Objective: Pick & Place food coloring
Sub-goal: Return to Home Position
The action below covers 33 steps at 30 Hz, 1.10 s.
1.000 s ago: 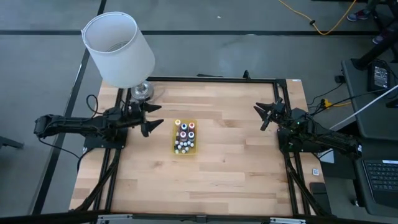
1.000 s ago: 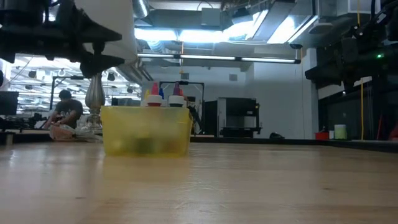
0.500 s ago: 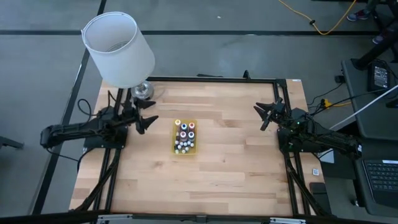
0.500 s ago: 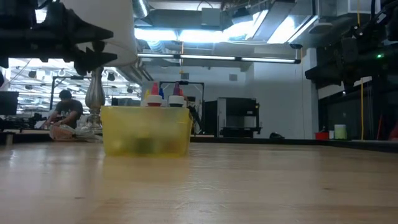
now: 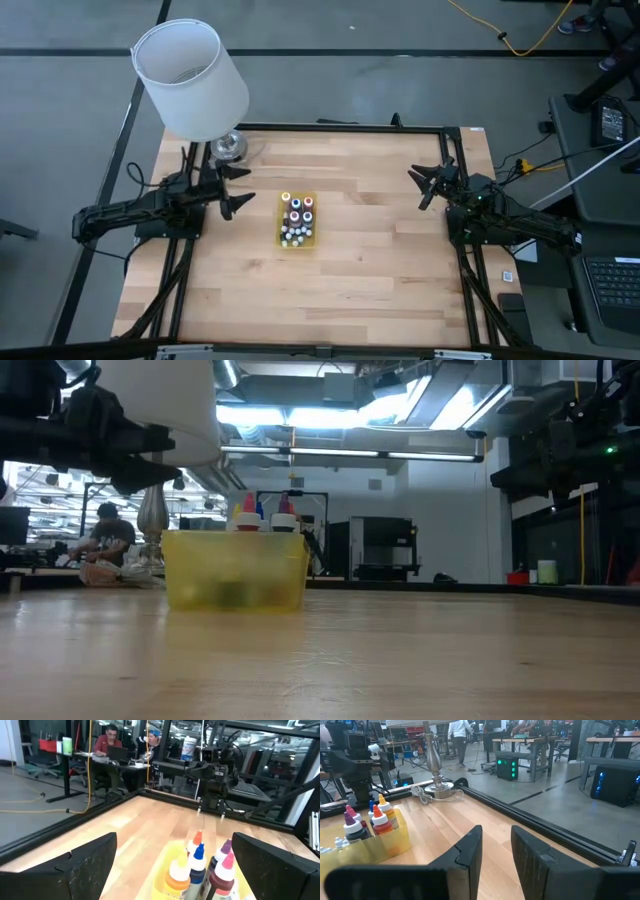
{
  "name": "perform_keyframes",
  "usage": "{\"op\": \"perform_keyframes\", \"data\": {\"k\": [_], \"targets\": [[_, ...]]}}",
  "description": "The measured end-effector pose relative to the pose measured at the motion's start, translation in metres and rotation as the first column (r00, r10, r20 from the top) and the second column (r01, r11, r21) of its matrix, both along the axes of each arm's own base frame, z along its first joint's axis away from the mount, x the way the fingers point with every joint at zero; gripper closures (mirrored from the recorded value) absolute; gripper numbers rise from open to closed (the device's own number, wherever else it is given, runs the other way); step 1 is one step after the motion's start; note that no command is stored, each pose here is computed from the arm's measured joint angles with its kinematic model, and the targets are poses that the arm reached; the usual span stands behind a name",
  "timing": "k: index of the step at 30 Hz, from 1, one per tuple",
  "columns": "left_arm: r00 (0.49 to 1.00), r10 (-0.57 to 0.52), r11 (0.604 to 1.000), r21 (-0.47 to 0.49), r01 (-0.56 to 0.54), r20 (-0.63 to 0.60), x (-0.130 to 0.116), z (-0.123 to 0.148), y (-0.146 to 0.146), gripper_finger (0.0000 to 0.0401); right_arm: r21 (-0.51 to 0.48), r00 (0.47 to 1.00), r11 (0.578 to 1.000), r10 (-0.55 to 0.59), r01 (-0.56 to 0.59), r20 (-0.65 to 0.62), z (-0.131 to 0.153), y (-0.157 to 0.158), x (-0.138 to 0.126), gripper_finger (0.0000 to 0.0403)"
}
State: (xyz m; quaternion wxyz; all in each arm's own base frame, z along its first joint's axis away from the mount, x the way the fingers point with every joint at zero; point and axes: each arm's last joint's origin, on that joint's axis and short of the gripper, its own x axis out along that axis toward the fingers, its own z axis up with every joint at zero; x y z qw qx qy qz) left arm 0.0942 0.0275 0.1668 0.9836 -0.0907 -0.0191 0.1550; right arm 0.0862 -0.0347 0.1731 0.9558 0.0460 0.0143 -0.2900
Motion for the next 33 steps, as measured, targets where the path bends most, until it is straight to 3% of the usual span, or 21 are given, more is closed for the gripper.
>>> {"op": "perform_keyframes", "data": {"k": [13,18,33], "targets": [[1.000,0.001,0.999,0.039,-0.001,-0.015,0.0002,-0.0002,0.0001,0.0012,0.000,1.000,1.000,0.000,0.000,0.000,0.0000,0.0000,0.0000,0.0297],[1.000,0.001,1.000,-0.013,-0.001,0.002,0.0002,-0.0001,0.0001,0.0012,0.000,1.000,1.000,0.000,0.000,0.000,0.0001,0.0000,0.0000,0.0297],[1.000,0.001,1.000,-0.012,-0.001,0.002,0.0002,-0.0001,0.0001,0.0012,0.000,1.000,1.000,0.000,0.000,0.000,0.0000,0.0000,0.0000,0.0297]]}}
